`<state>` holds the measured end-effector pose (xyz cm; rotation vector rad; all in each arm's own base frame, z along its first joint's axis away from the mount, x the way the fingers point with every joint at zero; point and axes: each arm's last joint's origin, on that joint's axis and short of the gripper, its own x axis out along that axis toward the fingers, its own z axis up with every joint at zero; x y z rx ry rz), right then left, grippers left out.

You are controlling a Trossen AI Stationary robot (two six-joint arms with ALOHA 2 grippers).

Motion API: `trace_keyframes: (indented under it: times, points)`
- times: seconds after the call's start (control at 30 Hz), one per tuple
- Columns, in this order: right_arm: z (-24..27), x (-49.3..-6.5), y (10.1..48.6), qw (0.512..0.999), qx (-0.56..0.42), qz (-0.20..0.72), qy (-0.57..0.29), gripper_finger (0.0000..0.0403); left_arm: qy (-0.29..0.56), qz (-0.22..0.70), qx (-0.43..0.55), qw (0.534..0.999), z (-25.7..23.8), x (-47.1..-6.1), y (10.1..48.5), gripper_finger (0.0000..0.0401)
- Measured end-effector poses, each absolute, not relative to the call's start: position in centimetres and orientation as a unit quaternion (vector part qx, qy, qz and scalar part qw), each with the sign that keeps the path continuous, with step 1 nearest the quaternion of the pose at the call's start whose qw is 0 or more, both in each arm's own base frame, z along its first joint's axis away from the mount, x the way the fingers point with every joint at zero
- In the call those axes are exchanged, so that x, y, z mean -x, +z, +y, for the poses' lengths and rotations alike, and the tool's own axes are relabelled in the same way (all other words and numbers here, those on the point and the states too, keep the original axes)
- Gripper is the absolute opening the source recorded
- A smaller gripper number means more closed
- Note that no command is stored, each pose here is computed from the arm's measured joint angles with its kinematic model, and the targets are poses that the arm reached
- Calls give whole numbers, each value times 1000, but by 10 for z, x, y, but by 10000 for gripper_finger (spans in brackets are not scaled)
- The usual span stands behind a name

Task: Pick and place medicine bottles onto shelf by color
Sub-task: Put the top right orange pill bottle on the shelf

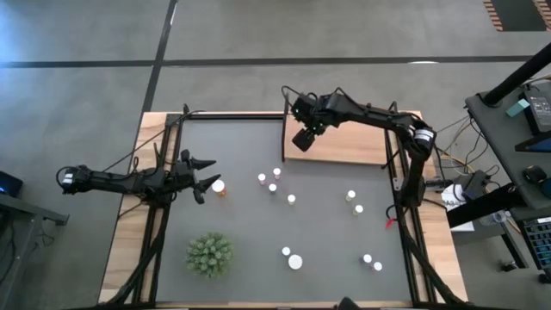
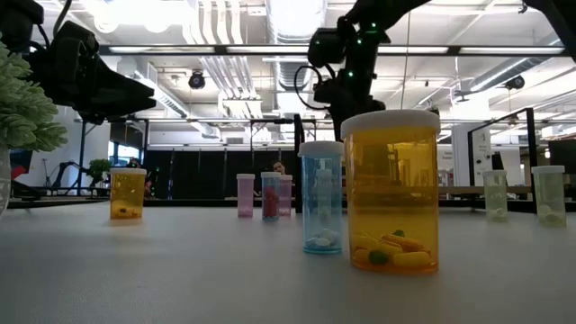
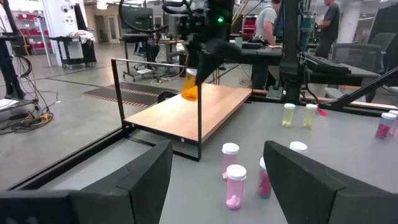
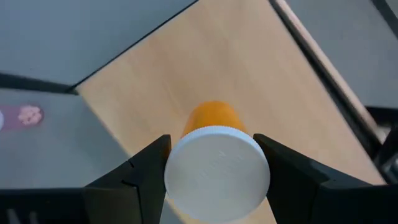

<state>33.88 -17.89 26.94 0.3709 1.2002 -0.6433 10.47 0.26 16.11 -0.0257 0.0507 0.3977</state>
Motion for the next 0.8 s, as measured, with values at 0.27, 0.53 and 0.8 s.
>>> trace_keyframes:
  times: [0.27,0.53,0.8]
  points:
    - [-213,-333,256,781,-177,547,-244,210,198,25,13,980,3,-105,161,238]
    - [-235,-325,255,789,-177,530,-253,210,197,25,13,980,3,-105,161,238]
    - [-240,-326,256,805,-156,518,-243,210,198,25,13,980,3,-105,161,238]
